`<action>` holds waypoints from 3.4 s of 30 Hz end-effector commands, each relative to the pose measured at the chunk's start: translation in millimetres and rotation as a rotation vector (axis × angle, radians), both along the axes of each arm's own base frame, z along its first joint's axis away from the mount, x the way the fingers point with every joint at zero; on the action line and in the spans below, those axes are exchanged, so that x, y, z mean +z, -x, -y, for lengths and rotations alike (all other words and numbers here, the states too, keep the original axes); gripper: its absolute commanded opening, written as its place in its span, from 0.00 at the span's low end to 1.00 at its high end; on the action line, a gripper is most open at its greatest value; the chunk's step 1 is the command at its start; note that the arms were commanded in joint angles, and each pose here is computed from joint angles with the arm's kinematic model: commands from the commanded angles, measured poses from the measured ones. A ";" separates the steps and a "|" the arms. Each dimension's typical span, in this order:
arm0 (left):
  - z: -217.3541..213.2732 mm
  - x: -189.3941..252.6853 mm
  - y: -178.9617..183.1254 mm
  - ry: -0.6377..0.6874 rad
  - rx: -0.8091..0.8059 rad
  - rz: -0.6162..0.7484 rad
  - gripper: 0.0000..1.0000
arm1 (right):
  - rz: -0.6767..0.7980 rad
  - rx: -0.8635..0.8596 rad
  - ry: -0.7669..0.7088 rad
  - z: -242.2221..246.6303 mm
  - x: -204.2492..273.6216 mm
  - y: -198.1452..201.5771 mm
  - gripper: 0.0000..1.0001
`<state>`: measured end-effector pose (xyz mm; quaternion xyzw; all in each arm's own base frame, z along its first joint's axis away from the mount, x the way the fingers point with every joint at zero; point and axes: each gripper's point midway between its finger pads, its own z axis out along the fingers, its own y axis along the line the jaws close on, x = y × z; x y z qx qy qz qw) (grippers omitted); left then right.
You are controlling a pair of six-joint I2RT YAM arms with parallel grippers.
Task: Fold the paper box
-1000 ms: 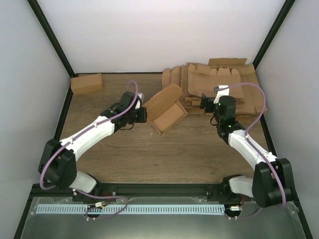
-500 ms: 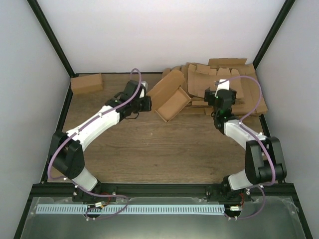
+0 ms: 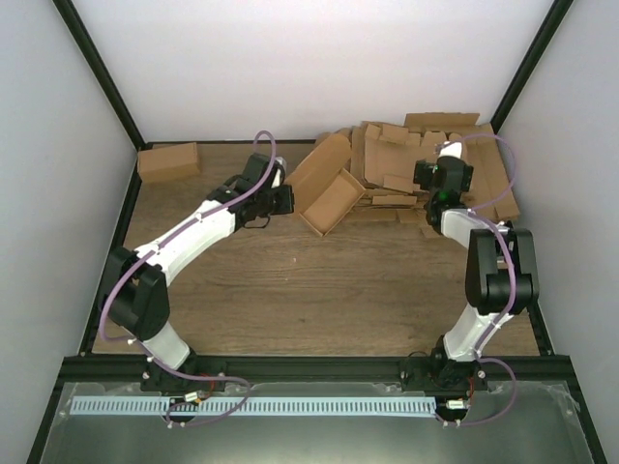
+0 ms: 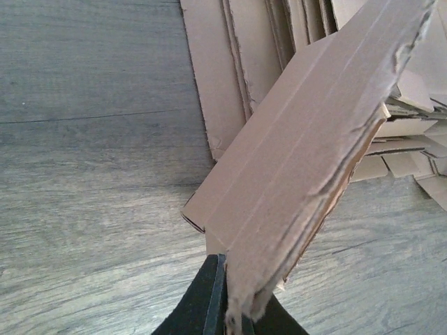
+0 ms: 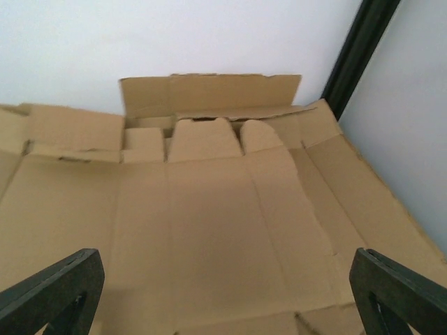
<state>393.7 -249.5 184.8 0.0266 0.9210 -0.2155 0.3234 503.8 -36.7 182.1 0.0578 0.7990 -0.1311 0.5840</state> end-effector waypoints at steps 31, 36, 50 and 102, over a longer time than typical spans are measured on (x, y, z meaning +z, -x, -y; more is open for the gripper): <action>-31.9 19.8 76.1 -0.010 -0.149 0.005 0.04 | 0.159 0.374 -0.366 -61.5 60.4 96.8 1.00; -34.3 10.4 89.2 -0.036 -0.200 -0.019 0.04 | 0.039 0.691 -0.479 -117.7 39.3 117.9 1.00; -27.8 -6.0 109.4 -0.146 -0.435 -0.096 0.10 | -0.026 1.123 -0.351 -213.0 24.3 155.3 0.85; -72.3 -26.2 92.7 -0.163 -0.075 -0.023 0.72 | -0.263 1.116 -0.245 -264.1 -13.2 154.5 0.14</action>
